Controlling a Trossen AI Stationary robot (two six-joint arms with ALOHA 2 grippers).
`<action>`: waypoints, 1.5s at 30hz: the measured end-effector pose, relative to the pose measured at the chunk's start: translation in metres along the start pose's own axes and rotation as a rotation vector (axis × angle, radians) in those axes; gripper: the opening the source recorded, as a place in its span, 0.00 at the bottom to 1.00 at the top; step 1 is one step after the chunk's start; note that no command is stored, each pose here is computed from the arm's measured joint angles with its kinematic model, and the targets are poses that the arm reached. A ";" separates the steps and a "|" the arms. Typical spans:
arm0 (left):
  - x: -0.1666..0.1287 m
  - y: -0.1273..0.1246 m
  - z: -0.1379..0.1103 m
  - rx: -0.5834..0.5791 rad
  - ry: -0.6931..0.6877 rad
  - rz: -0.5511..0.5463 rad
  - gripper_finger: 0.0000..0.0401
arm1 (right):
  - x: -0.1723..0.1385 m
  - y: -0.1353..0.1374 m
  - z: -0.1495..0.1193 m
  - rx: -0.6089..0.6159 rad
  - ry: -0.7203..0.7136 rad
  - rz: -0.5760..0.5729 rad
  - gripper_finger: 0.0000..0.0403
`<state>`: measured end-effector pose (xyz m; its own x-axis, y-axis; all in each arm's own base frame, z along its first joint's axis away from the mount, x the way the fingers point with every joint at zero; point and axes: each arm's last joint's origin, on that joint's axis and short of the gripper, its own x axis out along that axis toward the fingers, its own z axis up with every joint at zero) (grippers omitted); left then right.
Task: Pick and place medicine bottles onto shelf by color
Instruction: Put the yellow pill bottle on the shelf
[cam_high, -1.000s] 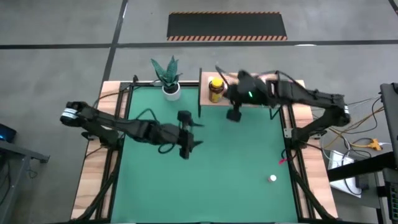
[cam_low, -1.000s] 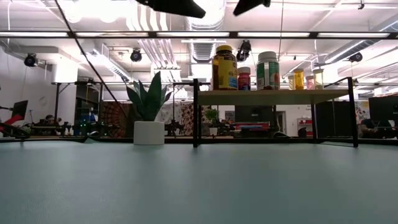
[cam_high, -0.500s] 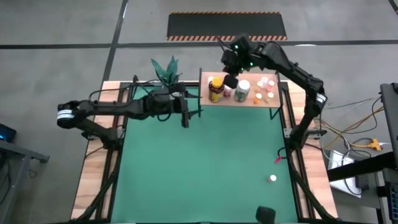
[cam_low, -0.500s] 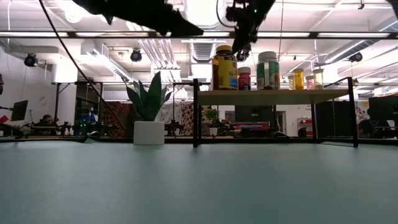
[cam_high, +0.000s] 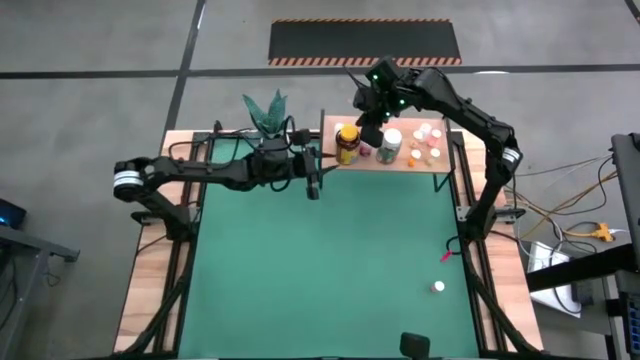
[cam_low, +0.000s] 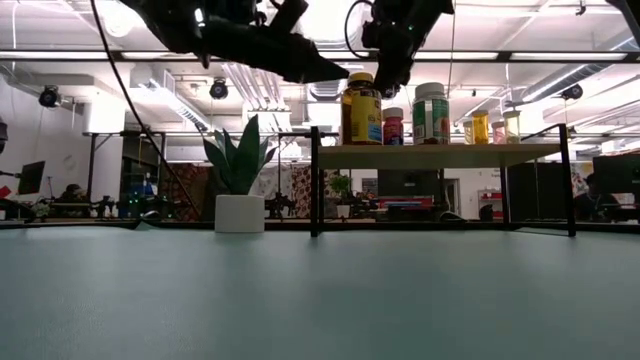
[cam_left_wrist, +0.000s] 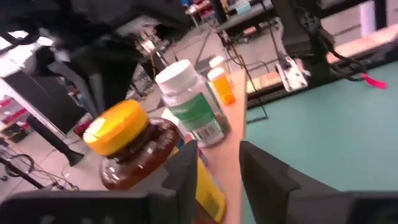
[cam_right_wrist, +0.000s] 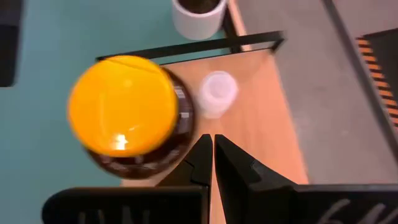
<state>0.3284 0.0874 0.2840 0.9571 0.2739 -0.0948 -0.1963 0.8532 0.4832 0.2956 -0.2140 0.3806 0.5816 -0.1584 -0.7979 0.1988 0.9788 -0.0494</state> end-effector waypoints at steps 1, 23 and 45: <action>0.001 0.000 0.000 -0.001 -0.011 0.010 0.24 | 0.001 0.001 -0.001 0.001 0.000 0.012 0.02; 0.000 0.013 -0.009 -0.005 0.081 0.192 0.16 | 0.009 0.035 0.000 -0.043 0.040 0.129 0.02; -0.002 0.021 -0.013 -0.008 0.119 0.263 0.16 | 0.007 0.046 0.002 -0.041 0.045 0.162 0.02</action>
<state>0.3193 0.1111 0.2828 0.8415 0.5359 -0.0685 -0.4366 0.7492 0.4980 0.3102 -0.1705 0.3739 0.5675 0.0068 -0.8234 0.0722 0.9957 0.0580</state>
